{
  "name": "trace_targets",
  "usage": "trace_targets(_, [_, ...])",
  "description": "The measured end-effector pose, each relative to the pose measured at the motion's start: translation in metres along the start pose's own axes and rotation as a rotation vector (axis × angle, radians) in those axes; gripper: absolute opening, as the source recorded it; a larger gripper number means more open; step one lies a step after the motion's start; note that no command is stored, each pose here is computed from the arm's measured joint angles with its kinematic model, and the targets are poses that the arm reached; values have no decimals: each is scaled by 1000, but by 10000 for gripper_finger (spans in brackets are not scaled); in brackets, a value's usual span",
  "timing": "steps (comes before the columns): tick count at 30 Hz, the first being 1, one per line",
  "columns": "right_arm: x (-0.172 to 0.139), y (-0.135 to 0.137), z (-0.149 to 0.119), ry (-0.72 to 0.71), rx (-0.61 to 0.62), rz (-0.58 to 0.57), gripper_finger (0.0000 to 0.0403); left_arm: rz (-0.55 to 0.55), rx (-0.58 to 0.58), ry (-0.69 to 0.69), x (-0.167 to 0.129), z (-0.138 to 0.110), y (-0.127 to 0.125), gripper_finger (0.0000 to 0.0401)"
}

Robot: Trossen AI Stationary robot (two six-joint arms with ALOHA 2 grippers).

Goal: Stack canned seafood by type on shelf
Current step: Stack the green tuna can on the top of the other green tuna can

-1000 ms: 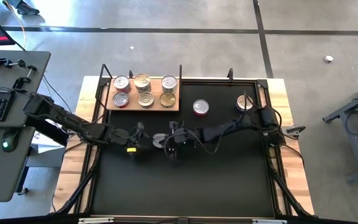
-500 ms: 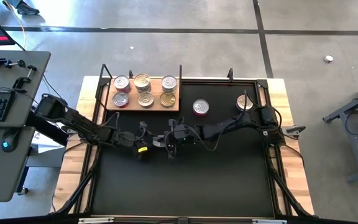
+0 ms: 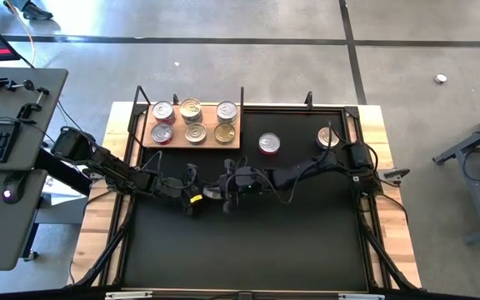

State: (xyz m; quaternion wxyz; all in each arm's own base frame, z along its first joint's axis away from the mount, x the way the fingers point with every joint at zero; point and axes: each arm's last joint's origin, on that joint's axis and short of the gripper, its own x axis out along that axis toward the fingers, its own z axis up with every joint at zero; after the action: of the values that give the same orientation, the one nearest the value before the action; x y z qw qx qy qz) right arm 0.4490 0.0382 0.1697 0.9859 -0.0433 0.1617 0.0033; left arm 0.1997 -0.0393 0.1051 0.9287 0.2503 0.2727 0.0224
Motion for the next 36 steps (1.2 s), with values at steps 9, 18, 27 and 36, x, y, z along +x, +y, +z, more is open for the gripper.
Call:
trace_targets(9, [-1, 6, -8, 80, -146, 8, 204, -3, 1, 13, 0, -1, 0, 145])
trace_targets(18, [3, 12, -27, 200, -239, -16, 276, -3, -14, 14, 0, -1, 0, 146])
trace_targets(27, [7, 14, -39, 242, -236, -71, 215, -3, -24, 14, 0, -1, 0, 148])
trace_targets(36, [3, 20, -30, 291, -232, -82, 122, -8, -97, 45, -1, -4, -1, 175])
